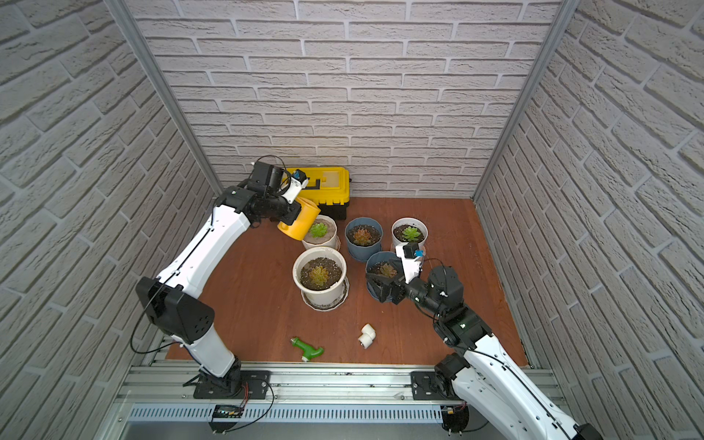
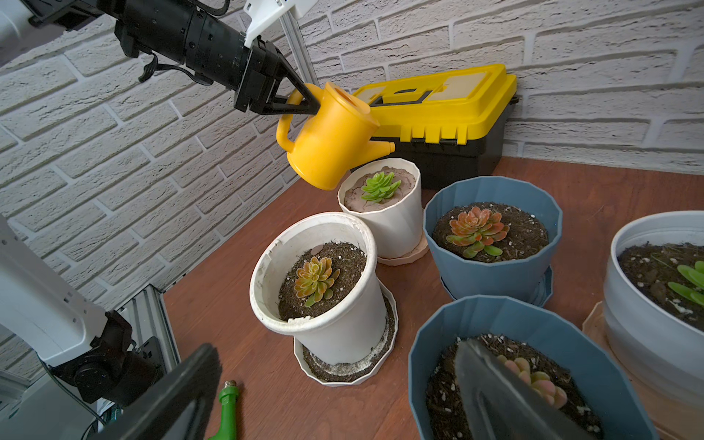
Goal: Water the succulent around the soil edge
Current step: Water the soil of the potted plant with water.
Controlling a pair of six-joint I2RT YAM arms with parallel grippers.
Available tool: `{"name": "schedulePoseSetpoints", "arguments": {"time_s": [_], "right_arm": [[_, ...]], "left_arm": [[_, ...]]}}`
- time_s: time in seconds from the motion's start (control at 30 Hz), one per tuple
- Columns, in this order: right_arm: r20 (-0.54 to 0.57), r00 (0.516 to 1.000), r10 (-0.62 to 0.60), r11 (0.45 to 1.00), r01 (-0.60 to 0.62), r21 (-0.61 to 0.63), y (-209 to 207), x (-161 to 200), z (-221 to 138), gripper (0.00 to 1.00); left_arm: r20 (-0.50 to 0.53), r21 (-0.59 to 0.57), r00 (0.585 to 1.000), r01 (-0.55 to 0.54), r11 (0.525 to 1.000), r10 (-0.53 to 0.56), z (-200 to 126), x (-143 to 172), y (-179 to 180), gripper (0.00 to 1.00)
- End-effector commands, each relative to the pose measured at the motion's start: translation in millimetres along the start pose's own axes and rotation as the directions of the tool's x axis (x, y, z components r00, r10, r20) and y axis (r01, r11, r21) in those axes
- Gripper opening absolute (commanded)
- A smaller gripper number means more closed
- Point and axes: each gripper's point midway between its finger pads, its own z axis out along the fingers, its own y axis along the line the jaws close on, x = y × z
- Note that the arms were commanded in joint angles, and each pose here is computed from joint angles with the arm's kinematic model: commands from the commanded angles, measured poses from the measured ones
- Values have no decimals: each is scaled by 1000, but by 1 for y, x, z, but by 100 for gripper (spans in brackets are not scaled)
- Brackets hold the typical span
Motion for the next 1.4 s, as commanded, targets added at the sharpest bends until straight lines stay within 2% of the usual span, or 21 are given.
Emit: {"name": "schedulePoseSetpoints", "arguments": {"time_s": [0.0,0.17,0.33,0.43,0.6,0.77,0.87,1.0,1.17,1.37], "right_arm": [[49,999,-11,1000,12,-21,6,-15,-2,100],[46,999,-9,1000,11,-23,6,-14,-2,100],[55,998,-13,1000,14,-22,7,-16,-5,100],[71,997,-17,999,19,-29,8,-16,-6,100],[118,993,-21,991,36,-126,23,-18,-7,100],[191,981,-29,973,71,-217,39,-23,-16,100],[236,971,-35,966,93,-240,44,-25,-21,100],[256,966,-47,964,111,-243,45,-25,-24,100],[236,970,-62,968,116,-221,41,-21,-23,100],[225,971,-75,977,117,-179,33,-18,-20,100]], "left_arm": [[67,4,998,-19,1000,18,-10,-18,-4,0],[132,-9,991,-3,1000,4,-29,-24,-5,0],[298,-10,954,46,999,-41,-68,-25,-11,0],[444,6,892,86,996,-79,-100,-16,-18,0],[658,52,744,104,993,-113,-162,16,-37,0],[772,81,622,110,991,-132,-213,66,-53,0],[795,94,588,121,988,-148,-235,94,-60,0],[768,136,608,154,979,-203,-248,130,-68,0],[689,220,646,245,944,-328,-250,170,-76,0],[536,254,742,313,915,-402,-242,202,-87,0]]}}
